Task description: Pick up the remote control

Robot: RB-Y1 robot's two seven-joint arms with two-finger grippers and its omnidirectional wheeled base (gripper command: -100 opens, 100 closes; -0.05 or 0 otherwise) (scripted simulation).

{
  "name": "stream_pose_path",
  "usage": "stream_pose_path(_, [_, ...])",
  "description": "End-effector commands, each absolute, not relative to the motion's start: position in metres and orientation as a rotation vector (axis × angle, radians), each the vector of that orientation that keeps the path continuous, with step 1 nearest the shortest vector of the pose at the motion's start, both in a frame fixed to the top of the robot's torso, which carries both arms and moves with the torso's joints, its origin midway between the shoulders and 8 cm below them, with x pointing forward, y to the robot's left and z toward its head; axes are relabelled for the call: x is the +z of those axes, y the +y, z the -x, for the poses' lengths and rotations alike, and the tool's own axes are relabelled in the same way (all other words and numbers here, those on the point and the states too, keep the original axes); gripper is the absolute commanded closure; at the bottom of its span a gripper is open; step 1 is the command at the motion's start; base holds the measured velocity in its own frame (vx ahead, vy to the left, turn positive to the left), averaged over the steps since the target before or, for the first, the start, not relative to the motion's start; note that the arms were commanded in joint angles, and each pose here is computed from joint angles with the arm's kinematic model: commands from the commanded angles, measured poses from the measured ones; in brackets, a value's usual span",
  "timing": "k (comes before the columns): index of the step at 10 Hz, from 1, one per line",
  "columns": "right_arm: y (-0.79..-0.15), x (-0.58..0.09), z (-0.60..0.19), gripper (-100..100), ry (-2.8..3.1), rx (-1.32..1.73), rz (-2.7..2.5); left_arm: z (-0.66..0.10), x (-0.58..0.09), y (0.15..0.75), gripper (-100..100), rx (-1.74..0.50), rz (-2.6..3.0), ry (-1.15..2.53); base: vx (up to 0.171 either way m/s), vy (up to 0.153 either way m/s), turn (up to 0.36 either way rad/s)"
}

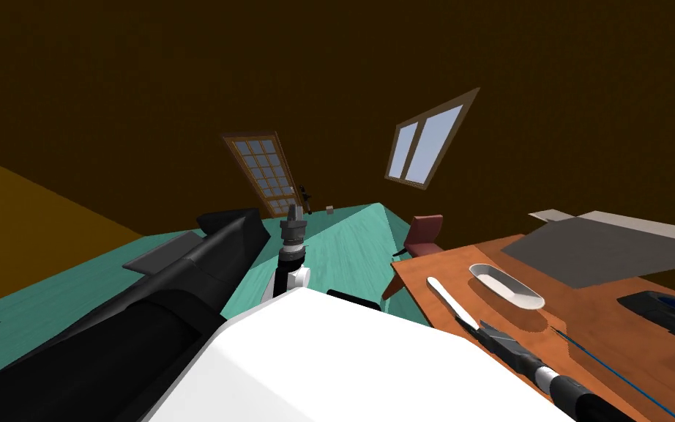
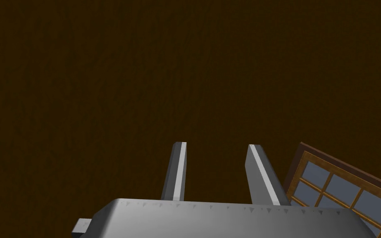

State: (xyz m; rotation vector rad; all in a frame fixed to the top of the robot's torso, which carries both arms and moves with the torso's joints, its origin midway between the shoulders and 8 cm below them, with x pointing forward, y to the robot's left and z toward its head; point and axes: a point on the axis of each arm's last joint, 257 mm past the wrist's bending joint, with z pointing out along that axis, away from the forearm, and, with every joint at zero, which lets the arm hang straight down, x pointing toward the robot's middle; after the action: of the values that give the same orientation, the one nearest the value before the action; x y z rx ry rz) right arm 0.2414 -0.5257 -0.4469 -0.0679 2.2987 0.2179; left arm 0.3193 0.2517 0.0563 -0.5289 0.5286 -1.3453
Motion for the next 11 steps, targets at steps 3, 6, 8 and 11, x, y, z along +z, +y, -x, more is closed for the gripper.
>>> stream_pose_path(3, [-0.574,-0.467,-0.186,-100,2.441,0.083,0.141,-0.319,0.056,0.252,0,-1.345,0.529,0.529,0.097,0.022,0.233])
stream_pose_path(6, [-0.603,-0.477,-0.14,-100,2.545,-0.001,0.19,-0.319,0.056,0.252,0,-1.345,0.529,0.529,0.134,0.03,0.195])
stream_pose_path(8, [-0.617,-0.486,-0.1,-100,2.63,-0.047,0.24,-0.319,0.056,0.252,0,-1.345,0.529,0.529,0.112,0.017,0.107])
stream_pose_path(11, [-0.628,-0.494,-0.058,-100,2.715,-0.085,0.27,-0.319,0.056,0.252,0,-1.345,0.529,0.529,0.155,0.017,0.132])
